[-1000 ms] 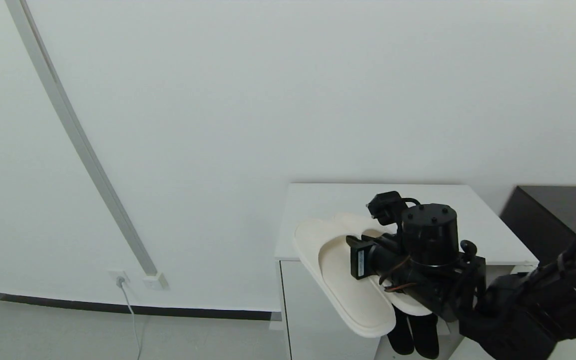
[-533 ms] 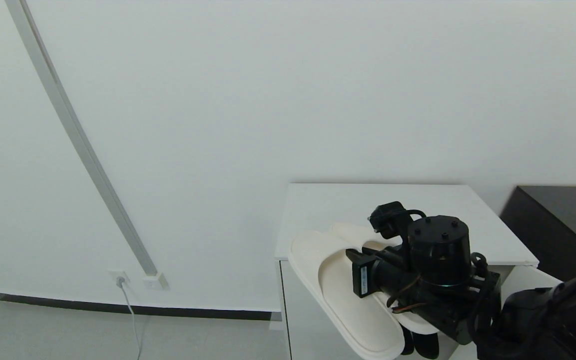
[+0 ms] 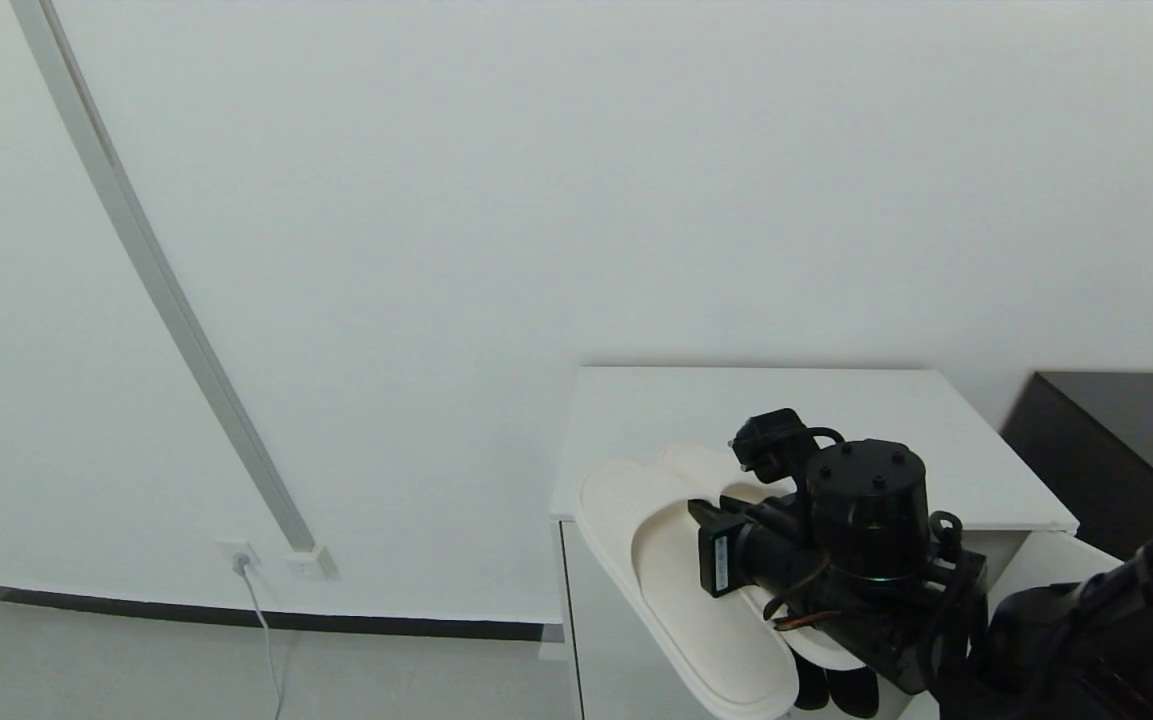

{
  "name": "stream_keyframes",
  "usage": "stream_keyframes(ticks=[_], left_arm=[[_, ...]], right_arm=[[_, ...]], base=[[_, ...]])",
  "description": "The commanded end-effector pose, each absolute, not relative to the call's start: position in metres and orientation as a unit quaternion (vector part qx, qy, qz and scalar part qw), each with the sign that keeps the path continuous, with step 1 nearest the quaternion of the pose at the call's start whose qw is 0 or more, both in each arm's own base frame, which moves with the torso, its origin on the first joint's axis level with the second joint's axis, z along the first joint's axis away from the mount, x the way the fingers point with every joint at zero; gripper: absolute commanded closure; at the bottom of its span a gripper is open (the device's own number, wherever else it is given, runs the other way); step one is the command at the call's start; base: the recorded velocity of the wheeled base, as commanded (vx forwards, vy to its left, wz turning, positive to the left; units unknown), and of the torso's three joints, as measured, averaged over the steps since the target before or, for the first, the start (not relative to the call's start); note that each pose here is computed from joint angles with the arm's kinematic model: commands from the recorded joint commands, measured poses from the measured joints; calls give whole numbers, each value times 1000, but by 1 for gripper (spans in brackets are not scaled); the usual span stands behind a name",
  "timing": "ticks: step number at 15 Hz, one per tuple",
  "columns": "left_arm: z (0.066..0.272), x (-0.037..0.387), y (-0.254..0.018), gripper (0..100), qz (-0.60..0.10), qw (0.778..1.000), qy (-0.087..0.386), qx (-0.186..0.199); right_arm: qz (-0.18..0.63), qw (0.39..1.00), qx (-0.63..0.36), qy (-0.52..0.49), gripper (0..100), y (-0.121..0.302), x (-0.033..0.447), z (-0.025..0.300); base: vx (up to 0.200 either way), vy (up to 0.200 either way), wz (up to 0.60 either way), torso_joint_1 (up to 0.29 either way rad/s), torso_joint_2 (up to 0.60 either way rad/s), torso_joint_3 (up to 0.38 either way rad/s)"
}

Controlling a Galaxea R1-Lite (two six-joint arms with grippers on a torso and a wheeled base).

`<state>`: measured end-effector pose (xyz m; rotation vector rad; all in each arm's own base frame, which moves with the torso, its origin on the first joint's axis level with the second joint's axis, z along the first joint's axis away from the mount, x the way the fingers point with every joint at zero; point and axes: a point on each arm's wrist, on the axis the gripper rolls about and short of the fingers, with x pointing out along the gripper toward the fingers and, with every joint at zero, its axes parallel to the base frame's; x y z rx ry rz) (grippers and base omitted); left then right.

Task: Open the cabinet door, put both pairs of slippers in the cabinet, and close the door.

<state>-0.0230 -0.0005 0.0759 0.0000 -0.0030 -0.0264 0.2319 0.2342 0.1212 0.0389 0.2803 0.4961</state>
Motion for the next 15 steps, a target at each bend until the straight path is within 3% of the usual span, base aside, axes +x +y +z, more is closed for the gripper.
stream_keyframes(ticks=[1, 9, 15], left_arm=[[76, -23, -1, 100, -13, 1000, -1, 0], [76, -23, -1, 100, -13, 1000, -1, 0], [76, -23, -1, 100, -13, 1000, -1, -1]], right_arm=[[245, 959, 18, 142, 100, 235, 233, 118], [244, 959, 15, 144, 100, 234, 231, 117], [245, 958, 13, 146, 100, 234, 230, 116]], base=[[-200, 0, 0, 7, 7, 7], [-200, 0, 0, -1, 3, 3], [0, 0, 0, 0, 0, 0]])
